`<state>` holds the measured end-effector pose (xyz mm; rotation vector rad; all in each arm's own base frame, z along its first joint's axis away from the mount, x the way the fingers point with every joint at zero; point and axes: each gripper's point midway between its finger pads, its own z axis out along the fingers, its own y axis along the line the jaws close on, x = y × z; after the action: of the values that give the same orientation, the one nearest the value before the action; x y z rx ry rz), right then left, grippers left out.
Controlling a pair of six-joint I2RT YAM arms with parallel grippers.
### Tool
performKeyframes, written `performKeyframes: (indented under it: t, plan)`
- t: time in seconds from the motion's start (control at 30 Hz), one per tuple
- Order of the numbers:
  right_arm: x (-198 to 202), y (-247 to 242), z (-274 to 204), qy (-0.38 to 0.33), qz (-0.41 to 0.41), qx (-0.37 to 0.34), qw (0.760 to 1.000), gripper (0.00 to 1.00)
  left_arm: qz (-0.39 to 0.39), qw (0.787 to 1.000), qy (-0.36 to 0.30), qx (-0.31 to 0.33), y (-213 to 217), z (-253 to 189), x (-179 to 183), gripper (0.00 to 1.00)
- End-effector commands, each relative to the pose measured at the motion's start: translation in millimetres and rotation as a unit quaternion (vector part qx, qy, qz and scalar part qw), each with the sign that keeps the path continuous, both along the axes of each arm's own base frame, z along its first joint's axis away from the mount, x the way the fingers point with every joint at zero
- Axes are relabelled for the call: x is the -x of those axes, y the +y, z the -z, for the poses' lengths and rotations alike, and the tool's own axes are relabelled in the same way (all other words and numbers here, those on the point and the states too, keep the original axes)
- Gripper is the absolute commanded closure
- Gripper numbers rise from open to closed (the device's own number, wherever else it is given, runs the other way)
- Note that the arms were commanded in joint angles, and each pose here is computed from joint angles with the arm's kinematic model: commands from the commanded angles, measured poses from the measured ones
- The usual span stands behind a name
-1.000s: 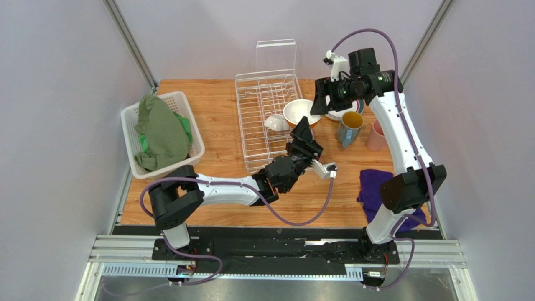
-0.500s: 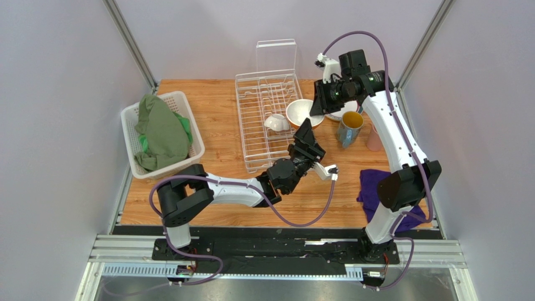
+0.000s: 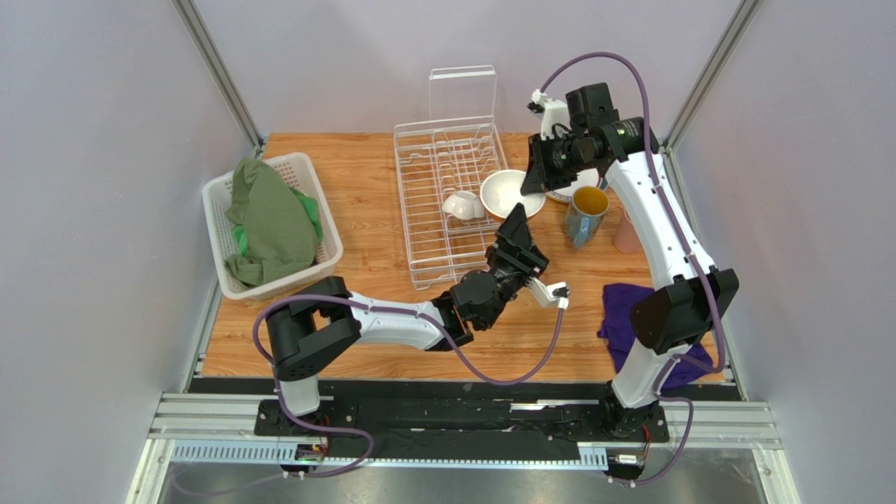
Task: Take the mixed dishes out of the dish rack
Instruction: Place the bowl at the center of the board.
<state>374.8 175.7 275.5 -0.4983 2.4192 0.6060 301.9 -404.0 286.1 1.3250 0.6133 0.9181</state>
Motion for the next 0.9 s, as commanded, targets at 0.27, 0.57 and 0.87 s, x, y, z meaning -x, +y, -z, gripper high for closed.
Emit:
performKeyframes:
  t: [0.27, 0.57, 0.87]
  plan:
    - [-7, -30, -46, -0.065, 0.032, -0.001, 0.997, 1.00, -0.040, 0.993, 0.026, 0.106, 47, -35, 2, 0.09]
    - [5, -66, -22, -0.055, 0.057, 0.028, 0.996, 1.00, -0.046, 0.974, 0.123, 0.186, 76, -59, 0, 0.08]
    - [32, -120, 50, -0.031, 0.092, 0.078, 0.992, 1.00, -0.059, 0.925, 0.266, 0.263, 118, -61, -18, 0.07]
